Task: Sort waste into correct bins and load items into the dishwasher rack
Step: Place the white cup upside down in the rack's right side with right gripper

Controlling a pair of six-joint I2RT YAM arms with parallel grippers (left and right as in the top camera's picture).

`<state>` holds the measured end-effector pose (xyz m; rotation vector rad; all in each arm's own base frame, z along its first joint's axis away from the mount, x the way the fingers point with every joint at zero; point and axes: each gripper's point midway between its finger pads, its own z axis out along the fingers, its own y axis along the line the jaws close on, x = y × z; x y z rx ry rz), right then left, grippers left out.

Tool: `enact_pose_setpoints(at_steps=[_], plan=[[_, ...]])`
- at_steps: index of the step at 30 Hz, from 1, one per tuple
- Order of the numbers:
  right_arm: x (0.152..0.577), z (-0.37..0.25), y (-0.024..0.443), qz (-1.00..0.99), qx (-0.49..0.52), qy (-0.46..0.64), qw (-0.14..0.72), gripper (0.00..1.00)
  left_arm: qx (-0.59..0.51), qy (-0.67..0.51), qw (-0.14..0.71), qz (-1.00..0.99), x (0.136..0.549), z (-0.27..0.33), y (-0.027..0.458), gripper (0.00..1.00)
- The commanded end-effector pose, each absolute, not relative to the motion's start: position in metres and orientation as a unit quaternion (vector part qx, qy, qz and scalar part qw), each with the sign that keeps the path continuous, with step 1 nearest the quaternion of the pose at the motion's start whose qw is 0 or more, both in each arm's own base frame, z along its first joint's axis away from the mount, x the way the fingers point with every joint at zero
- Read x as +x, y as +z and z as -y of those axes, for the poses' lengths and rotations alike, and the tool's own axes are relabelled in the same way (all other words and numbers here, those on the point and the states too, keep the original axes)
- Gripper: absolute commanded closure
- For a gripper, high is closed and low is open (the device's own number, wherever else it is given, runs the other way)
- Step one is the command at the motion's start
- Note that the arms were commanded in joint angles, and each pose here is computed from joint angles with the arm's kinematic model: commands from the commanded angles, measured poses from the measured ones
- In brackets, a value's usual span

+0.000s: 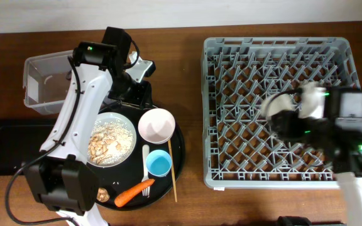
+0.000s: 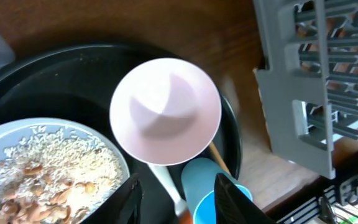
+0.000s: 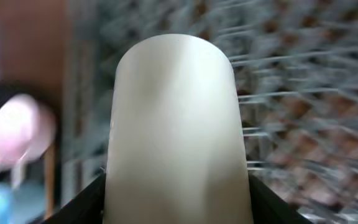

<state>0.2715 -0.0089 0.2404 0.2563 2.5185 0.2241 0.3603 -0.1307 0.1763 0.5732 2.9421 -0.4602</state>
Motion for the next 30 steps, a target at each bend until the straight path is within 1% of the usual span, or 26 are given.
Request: enact_pose_setpoints(at_steps=[1, 4, 7, 10, 12, 18, 25, 30], plan=[[0.260, 0.074, 0.241, -0.933, 0.207, 0.021, 0.294, 0.90, 0.182, -0.133, 0.056, -0.973, 0.361, 0.123, 0.177, 0.63], [0.242, 0.124, 0.224, -0.919, 0.299, -0.008, 0.256, 0.91, 0.181, -0.125, 0.054, -0.974, 0.360, 0.120, 0.176, 0.63], [0.225, 0.159, 0.204, -0.905, 0.369, -0.013, 0.213, 0.92, 0.172, -0.111, 0.054, -0.977, 0.362, 0.115, 0.175, 0.63], [0.214, 0.181, 0.185, -0.893, 0.413, -0.011, 0.178, 0.95, 0.156, -0.092, 0.054, -0.982, 0.363, 0.109, 0.174, 0.63], [0.210, 0.191, 0.174, -0.881, 0.446, -0.003, 0.157, 0.96, 0.156, -0.092, 0.054, -0.982, 0.363, 0.109, 0.174, 0.63], [0.212, 0.191, 0.152, -0.884, 0.452, 0.016, 0.117, 0.96, 0.156, -0.092, 0.054, -0.982, 0.364, 0.109, 0.174, 0.63], [0.230, 0.171, 0.155, -0.882, 0.442, 0.092, 0.135, 0.95, 0.156, -0.092, 0.057, -0.982, 0.365, 0.109, 0.174, 0.63], [0.229, 0.172, 0.154, -0.882, 0.442, 0.090, 0.134, 0.94, 0.156, -0.092, 0.057, -0.982, 0.365, 0.109, 0.174, 0.63]])
